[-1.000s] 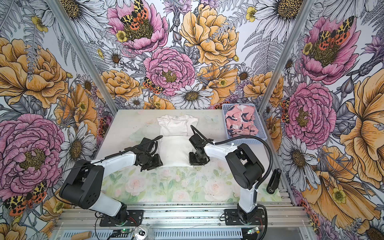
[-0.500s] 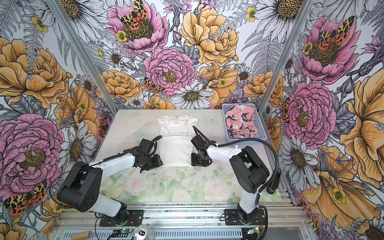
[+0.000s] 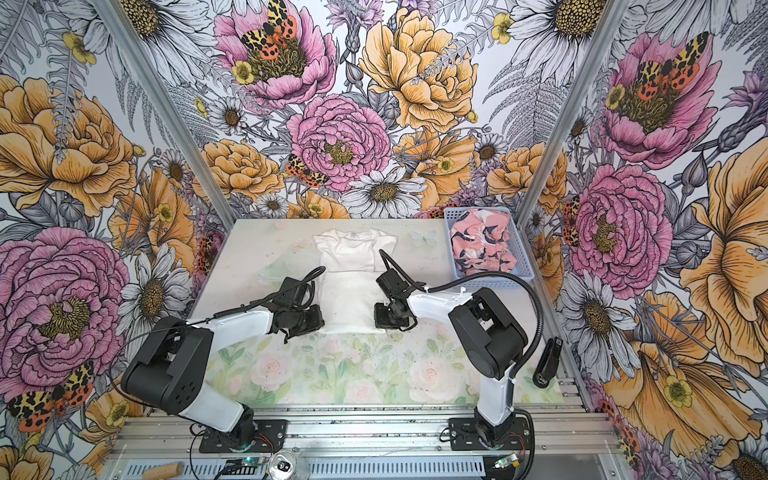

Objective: Fold and stack the mixed laundry pile
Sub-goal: 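Grasp the folded edge nearest the robot with both grippers and pull it closer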

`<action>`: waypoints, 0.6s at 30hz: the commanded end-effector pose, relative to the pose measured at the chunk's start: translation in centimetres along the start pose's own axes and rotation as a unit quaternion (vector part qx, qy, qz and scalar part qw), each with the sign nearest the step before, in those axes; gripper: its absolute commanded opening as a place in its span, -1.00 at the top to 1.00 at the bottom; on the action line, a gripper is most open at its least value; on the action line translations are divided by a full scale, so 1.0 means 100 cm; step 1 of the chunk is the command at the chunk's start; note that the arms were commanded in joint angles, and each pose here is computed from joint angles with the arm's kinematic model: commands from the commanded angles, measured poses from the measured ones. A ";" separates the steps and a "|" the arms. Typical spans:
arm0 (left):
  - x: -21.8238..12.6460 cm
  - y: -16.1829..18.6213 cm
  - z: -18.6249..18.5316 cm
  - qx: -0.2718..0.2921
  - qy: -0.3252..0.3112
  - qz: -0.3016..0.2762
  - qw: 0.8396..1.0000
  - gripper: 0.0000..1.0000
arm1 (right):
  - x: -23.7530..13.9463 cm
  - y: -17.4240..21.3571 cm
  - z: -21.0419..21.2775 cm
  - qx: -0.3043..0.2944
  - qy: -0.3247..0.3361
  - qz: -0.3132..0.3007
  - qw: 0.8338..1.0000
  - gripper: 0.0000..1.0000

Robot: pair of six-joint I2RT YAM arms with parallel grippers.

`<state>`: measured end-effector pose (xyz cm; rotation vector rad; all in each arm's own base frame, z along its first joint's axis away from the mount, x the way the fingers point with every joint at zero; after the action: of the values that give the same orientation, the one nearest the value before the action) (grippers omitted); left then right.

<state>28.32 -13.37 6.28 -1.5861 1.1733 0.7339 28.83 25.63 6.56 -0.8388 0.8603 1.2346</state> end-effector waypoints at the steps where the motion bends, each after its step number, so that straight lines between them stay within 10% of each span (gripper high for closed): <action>1: 0.013 0.043 0.021 -0.016 -0.034 0.079 0.996 1.00 | 0.007 0.015 -0.016 0.008 0.026 0.019 0.999 1.00; 18: -0.140 0.085 -0.030 -0.055 -0.001 -0.030 0.998 1.00 | -0.127 0.103 0.006 0.024 -0.060 0.003 0.998 1.00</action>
<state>18.03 -13.71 16.46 -1.6937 1.1544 0.6004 19.63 23.48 16.97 -0.7551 0.7090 1.2751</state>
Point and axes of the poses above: each gripper's point midway between its finger pads, its own x axis out along the fingers, its own z axis along the line the jaws close on, y = z × x, the point moved 5 cm from there along -x, back along the fingers, and after that the axes turned 13 degrees about x, right-handed, at the moved point
